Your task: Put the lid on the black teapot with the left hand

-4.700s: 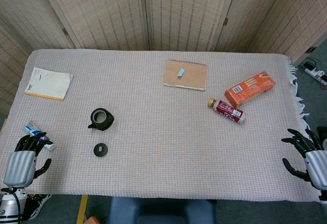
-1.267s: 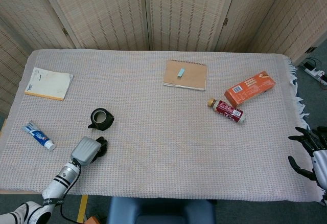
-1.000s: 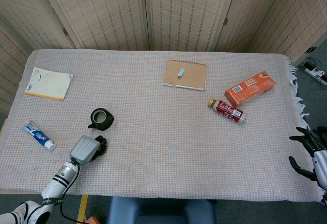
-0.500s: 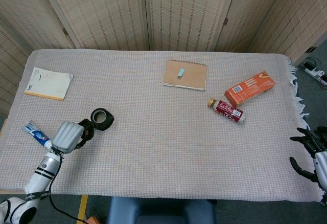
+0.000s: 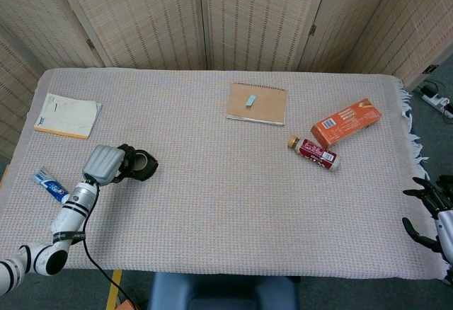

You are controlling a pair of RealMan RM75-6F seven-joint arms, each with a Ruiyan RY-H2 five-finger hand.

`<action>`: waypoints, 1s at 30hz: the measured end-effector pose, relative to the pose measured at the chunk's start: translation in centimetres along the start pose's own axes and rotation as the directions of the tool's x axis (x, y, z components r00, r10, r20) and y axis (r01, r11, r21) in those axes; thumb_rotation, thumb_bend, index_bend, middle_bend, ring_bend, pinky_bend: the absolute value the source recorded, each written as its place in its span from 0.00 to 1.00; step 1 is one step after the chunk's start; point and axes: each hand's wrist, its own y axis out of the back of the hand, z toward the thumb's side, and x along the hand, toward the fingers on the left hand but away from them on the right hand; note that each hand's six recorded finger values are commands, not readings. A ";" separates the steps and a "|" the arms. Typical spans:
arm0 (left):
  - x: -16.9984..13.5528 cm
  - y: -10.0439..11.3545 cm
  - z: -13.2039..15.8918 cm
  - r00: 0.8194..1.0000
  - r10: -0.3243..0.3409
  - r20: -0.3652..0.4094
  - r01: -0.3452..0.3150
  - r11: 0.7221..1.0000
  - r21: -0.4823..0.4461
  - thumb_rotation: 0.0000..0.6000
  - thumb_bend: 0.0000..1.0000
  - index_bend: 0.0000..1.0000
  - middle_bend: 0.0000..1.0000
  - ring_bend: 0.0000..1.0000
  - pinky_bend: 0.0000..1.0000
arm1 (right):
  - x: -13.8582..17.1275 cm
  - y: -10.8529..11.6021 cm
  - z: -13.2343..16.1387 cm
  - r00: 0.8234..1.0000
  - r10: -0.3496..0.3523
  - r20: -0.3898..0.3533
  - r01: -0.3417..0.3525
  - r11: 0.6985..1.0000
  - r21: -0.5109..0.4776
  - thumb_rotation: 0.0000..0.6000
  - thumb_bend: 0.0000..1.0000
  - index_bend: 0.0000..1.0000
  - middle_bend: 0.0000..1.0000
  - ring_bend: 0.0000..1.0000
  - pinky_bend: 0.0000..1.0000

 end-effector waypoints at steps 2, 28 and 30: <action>0.6 -0.3 -0.1 1.000 -0.018 -0.011 0.018 1.000 -0.001 1.00 0.25 0.44 0.40 0.84 0.73 | 0.1 0.0 -0.1 1.000 0.002 0.005 -0.002 1.000 0.001 1.00 0.37 0.28 0.18 0.27 0.11; 3.6 -1.3 1.1 0.994 -0.098 -0.044 0.099 0.995 0.005 1.00 0.25 0.36 0.36 0.83 0.73 | 0.1 0.0 -0.6 1.000 0.001 0.020 -0.001 1.000 -0.001 1.00 0.37 0.28 0.18 0.27 0.11; 3.7 -1.4 1.1 0.993 -0.105 -0.046 0.105 0.994 0.005 1.00 0.25 0.35 0.35 0.83 0.73 | 0.1 0.0 -0.6 1.000 0.000 0.021 0.000 1.000 -0.001 1.00 0.37 0.28 0.18 0.27 0.11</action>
